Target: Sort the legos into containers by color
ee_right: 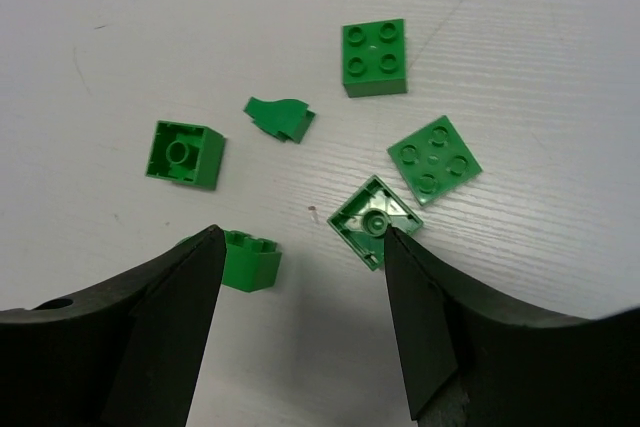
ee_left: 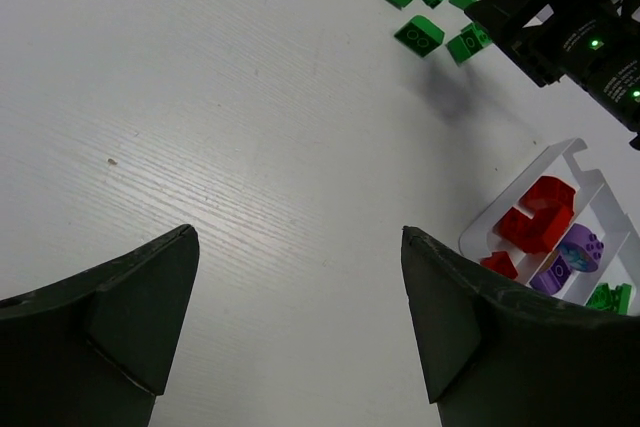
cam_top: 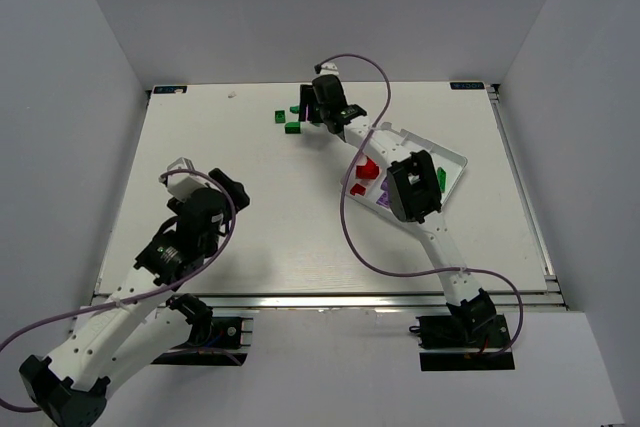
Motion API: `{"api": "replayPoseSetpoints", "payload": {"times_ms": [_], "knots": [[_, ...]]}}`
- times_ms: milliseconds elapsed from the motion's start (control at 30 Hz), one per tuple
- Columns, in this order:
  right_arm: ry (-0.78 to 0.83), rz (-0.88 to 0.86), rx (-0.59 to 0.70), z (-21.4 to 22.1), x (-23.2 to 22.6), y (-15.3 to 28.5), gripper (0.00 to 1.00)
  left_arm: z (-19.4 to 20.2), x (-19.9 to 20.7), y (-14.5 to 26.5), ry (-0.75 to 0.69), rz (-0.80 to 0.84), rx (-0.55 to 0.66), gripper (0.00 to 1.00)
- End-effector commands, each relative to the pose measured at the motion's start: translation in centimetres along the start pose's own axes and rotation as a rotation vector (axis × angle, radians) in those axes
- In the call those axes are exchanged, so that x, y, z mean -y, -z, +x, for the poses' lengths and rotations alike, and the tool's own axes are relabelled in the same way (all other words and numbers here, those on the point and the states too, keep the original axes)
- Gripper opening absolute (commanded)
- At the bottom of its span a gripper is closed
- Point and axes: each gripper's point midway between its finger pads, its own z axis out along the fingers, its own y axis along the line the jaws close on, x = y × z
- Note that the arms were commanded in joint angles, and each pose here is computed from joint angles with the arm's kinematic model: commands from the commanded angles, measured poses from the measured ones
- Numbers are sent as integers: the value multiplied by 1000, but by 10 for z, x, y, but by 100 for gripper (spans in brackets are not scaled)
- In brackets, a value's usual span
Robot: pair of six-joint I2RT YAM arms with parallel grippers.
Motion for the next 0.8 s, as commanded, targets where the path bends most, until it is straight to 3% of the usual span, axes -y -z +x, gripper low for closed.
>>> {"api": "replayPoseSetpoints", "payload": {"times_ms": [0,100,233,300,433,767], "knots": [[52,-145,84,-31,-23,4,69,-5,5,-6,2,-8,17,90],[149,-396,83,-35,-63,21,70,-5,17,-9,1,12,-4,83],[345,-698,101,-26,-90,51,85,-14,20,-7,18,23,13,80],[417,-773,107,-22,-93,55,87,-20,18,-3,31,24,28,80],[591,-710,118,-18,-76,43,88,-26,16,1,40,23,40,80],[707,-613,118,-6,-55,19,84,-23,16,-2,32,20,29,82]]}}
